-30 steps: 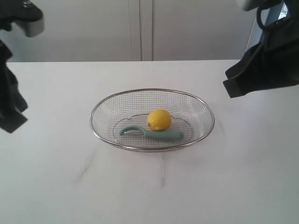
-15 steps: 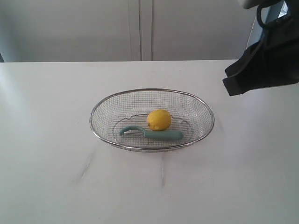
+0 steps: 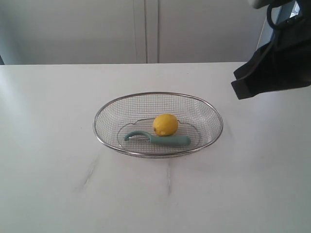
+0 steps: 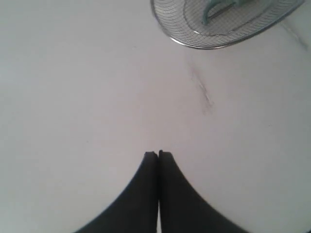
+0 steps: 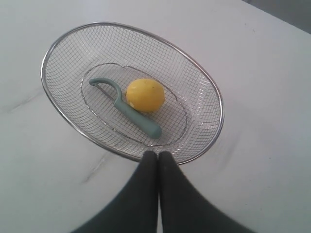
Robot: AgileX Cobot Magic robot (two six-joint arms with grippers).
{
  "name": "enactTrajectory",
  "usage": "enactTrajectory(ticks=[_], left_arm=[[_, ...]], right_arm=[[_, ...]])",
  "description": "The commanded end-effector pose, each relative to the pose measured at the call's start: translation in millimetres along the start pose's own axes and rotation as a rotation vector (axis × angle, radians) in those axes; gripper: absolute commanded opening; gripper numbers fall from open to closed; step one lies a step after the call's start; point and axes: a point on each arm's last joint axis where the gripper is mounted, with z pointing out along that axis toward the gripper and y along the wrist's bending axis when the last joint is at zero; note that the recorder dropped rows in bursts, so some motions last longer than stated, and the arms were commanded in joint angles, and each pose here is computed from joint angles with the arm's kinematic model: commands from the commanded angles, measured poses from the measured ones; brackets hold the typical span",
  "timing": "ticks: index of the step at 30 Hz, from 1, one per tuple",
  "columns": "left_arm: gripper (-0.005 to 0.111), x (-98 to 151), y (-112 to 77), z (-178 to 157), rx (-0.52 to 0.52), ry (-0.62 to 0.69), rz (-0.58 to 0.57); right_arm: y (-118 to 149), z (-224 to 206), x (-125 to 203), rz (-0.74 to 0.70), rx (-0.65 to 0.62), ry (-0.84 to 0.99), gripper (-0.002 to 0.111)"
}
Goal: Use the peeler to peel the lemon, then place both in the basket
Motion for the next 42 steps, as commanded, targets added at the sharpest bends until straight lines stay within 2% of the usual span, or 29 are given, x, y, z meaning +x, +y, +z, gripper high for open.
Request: enactTrajectory(ticks=[1,3,6,9,11,15,18,20,25,33,37,42], left_arm=[[0.000,24,22.9,-16,-0.134,-0.030,-0.149],[0.000,49,35.9,-30,-0.285,-0.037,-0.250],[0.000,80,40.9,-46,-0.466,-0.022,-0.332],[0.000,98,37.1,-54,-0.542,-0.018,-0.360],[0.000,110,28.1,-62,-0.567,-0.116,-0.438],[0.000,112,15.9,-63,-0.519,-0.479,-0.600],[0.000,113,8.8,-52,-0.456,-0.660,-0.612],[0.000,117,5.3,-37,-0.431,-0.716,-0.602],[0.000,137,-2.4,3,-0.423,-0.740,-0.574],[0.000,185,-22.8,57,-0.405,-0.740,-0.588],[0.000,192,-25.6,81,-0.356,-0.709,-0.604],[0.000,196,-31.3,99,-0.263,-0.710,-0.539]], right_arm=[[-1,-2,0,-0.002,0.010,-0.009,0.000],[-1,-2,0,-0.002,0.010,-0.009,0.000],[0,-2,0,-0.002,0.009,-0.007,0.000],[0,-2,0,-0.002,0.009,-0.007,0.000],[0,-2,0,-0.002,0.009,-0.007,0.000],[0,-2,0,-0.002,0.009,-0.007,0.000],[0,-2,0,-0.002,0.009,-0.007,0.000],[0,-2,0,-0.002,0.009,-0.007,0.000],[0,-2,0,-0.002,0.009,-0.007,0.000],[0,-2,0,-0.002,0.009,-0.007,0.000],[0,-3,1,-0.003,0.007,-0.004,0.000],[0,-3,1,-0.003,0.008,-0.006,0.000]])
